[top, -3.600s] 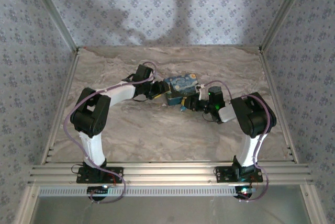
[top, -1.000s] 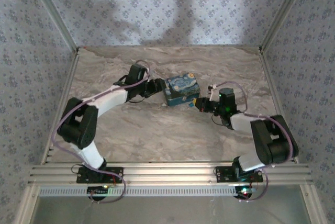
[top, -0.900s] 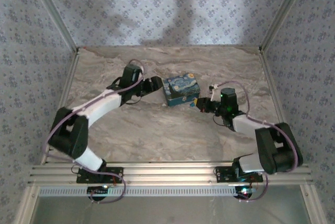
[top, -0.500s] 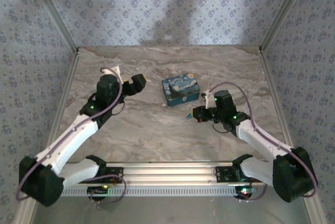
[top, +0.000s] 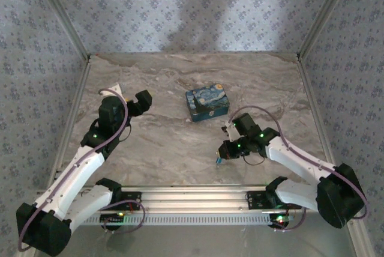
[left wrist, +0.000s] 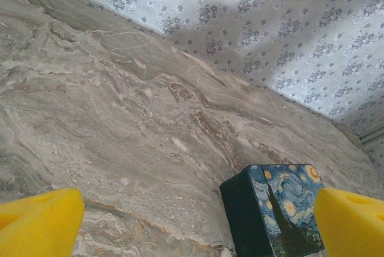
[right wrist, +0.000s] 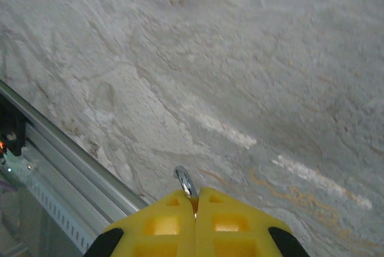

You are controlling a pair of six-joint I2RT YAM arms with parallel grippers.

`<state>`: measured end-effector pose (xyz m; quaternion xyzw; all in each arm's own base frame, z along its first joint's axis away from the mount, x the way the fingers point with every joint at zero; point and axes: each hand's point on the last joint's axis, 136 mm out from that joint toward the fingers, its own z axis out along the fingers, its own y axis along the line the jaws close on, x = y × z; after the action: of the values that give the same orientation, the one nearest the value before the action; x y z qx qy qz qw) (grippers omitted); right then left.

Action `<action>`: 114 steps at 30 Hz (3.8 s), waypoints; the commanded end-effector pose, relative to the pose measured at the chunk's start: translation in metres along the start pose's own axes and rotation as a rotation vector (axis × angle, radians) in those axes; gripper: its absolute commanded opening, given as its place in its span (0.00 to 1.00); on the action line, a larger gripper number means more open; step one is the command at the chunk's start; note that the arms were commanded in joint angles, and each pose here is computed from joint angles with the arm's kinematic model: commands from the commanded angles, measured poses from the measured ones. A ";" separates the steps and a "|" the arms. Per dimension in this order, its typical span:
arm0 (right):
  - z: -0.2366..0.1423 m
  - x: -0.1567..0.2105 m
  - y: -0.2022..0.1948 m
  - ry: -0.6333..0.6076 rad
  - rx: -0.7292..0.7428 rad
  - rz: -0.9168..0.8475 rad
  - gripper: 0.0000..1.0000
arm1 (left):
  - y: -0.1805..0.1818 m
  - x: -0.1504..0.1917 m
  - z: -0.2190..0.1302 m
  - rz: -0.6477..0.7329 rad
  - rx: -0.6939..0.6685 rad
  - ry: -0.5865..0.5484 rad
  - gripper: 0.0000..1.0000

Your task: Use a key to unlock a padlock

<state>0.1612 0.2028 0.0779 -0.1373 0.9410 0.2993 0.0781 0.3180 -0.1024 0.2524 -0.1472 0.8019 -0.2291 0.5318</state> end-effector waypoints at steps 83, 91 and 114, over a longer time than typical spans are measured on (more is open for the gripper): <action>-0.143 -0.161 -0.229 -1.070 0.643 -0.075 1.00 | 0.161 0.014 0.048 0.444 -0.392 -0.079 0.98; -0.124 -0.167 -0.238 -1.032 0.635 -0.090 1.00 | 0.163 0.019 0.059 0.458 -0.339 -0.103 0.98; -0.117 -0.173 -0.238 -0.960 0.739 -0.098 1.00 | 0.189 0.040 0.101 0.456 -0.279 -0.022 0.98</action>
<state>0.3882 -0.0135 0.0827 0.0098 0.8333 -0.0083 0.5527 0.3880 0.0186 0.0777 -0.0416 0.8381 0.0162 0.5436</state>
